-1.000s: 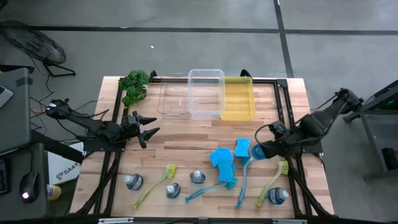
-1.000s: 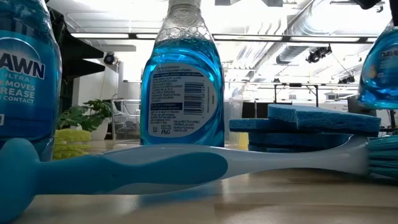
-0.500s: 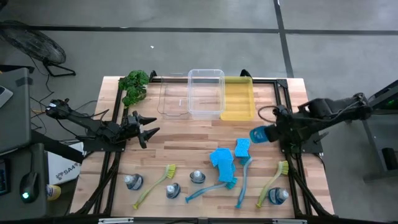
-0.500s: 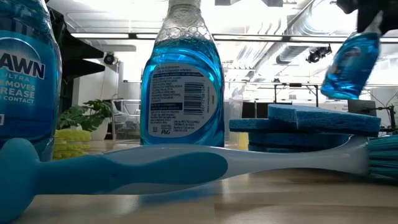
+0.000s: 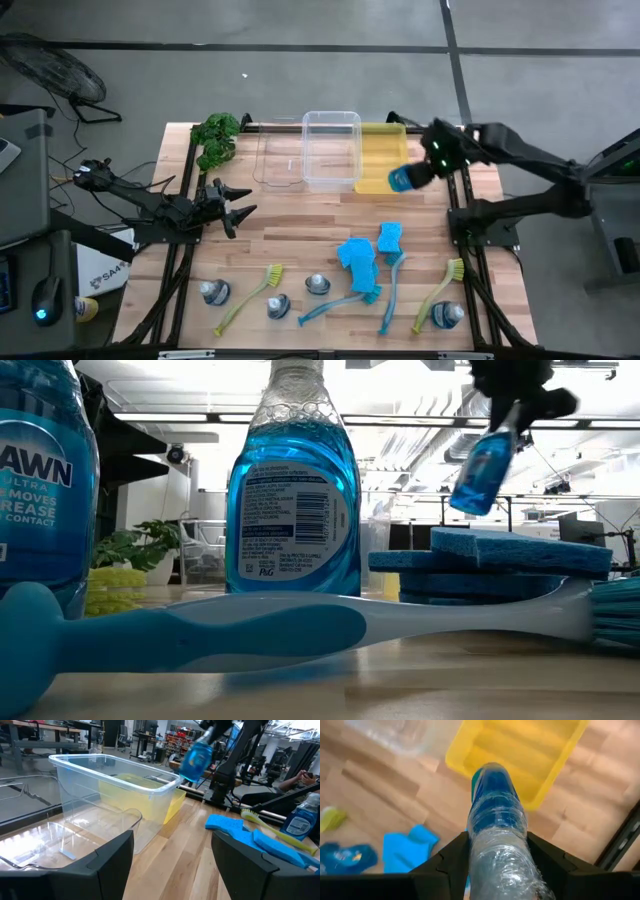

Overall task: Pick & Place Kitchen Sink Supplies
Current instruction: Put the dishwashing liquid into the yellow bin

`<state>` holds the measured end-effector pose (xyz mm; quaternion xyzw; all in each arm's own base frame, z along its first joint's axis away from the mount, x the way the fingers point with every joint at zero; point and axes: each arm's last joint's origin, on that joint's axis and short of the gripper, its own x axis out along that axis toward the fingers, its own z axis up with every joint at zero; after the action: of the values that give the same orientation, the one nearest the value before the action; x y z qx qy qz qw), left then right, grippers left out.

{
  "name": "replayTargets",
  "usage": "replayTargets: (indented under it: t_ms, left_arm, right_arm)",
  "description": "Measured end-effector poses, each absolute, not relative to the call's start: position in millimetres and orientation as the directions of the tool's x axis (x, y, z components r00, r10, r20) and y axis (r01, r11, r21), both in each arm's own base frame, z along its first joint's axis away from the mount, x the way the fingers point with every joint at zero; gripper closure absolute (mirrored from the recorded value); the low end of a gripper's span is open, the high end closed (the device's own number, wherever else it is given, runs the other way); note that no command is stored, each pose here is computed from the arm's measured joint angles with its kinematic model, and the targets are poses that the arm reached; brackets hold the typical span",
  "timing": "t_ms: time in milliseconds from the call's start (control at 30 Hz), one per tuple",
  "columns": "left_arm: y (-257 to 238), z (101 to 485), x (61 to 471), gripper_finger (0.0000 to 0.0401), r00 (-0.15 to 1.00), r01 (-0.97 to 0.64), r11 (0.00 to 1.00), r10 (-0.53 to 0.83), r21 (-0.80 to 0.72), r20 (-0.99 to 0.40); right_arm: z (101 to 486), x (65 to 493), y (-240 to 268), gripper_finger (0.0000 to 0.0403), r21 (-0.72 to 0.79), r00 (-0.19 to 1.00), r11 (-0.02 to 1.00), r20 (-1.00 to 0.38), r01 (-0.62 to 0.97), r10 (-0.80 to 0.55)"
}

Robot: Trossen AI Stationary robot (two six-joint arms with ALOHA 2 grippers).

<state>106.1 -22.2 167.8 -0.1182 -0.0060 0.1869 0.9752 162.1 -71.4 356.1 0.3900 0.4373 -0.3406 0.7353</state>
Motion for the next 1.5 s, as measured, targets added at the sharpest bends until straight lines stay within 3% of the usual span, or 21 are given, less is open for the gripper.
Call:
replayTargets:
  t_ms: [367,833,1133,1267,1500]
  left_arm:
    - [-22,168,106,0.0137,0.93,-0.363,0.902,0.366,-0.233,-0.032]
    - [-22,168,106,0.0137,0.93,-0.363,0.902,0.366,-0.233,-0.032]
    - [-22,168,106,0.0137,0.93,-0.363,0.902,0.366,-0.233,-0.032]
    - [-22,168,106,0.0137,0.93,-0.363,0.902,0.366,-0.233,-0.032]
    - [-22,168,106,0.0137,0.93,-0.363,0.902,0.366,-0.233,-0.032]
  right_arm:
    - [361,202,-157,0.0242,0.194,0.295,0.406,-0.934,0.893,-0.203]
    - [319,247,-254,0.0242,0.118,0.189,0.415,-0.973,0.902,-0.133]
    - [290,243,-276,0.0242,0.039,0.054,0.36,-0.998,0.932,-0.033]
    - [290,233,-280,0.0242,-0.045,-0.027,0.335,-0.998,0.941,-0.058]
    - [288,223,-288,0.0242,-0.033,-0.021,0.3,-0.999,0.953,-0.041]
